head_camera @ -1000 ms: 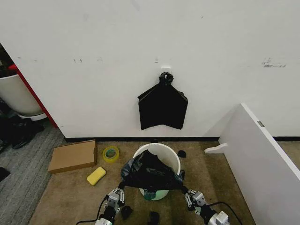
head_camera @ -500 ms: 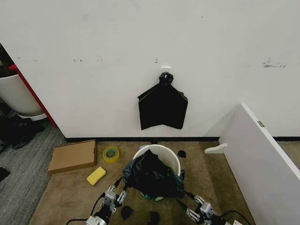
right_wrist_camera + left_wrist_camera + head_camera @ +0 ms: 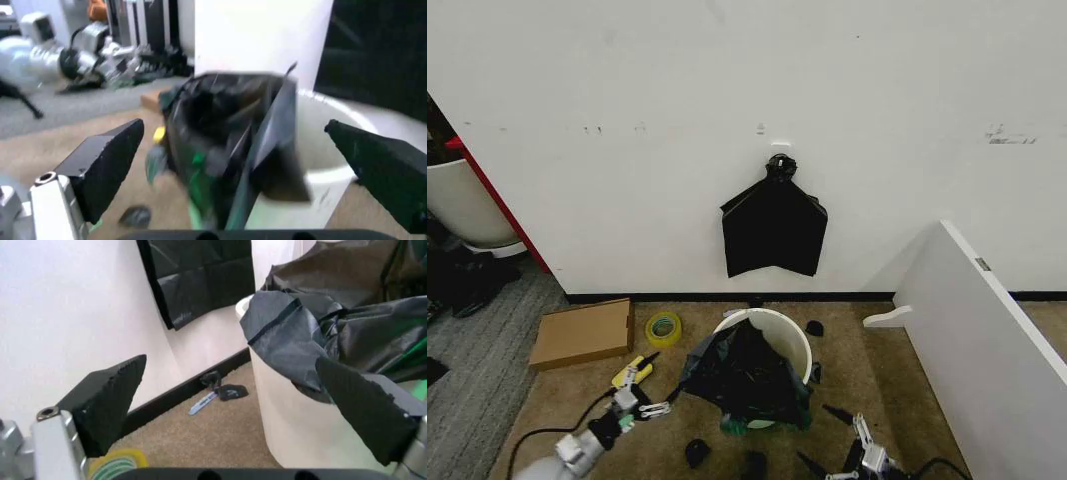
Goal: Place the garbage bag over the trash bin.
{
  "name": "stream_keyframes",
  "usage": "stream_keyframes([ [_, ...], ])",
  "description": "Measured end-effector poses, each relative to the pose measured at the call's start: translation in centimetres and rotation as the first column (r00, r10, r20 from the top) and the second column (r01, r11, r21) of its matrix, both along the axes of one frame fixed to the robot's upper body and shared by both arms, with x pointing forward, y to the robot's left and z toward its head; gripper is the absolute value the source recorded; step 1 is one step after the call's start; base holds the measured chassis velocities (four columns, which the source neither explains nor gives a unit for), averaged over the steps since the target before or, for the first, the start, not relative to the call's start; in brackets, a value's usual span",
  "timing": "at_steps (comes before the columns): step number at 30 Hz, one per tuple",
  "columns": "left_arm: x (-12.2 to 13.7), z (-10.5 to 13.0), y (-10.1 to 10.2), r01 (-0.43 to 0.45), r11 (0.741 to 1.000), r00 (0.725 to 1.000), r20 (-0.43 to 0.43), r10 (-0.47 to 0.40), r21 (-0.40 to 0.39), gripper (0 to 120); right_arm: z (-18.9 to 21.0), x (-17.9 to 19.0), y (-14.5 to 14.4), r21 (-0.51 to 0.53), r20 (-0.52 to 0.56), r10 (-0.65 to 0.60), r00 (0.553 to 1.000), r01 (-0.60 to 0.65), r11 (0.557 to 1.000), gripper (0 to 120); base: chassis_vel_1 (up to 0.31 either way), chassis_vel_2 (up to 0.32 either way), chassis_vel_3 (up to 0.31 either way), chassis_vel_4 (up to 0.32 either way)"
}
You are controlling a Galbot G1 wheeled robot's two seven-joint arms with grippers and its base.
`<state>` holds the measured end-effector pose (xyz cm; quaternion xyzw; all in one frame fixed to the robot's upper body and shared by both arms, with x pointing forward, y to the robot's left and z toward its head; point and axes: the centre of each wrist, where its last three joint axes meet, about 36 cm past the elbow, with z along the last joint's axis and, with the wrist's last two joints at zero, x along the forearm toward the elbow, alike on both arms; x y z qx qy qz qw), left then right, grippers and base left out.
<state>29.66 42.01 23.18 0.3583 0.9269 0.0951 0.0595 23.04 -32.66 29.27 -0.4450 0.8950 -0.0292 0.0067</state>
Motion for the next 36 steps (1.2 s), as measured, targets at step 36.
stream_keyframes([
  [36,-3.3,4.3,1.5,-0.066,0.986,0.970,0.223,0.100,-0.156,100,10.0,24.6,11.9,-0.436,-0.505,-0.446,0.739,0.227,0.871,84,0.000,0.000,0.000,0.000],
])
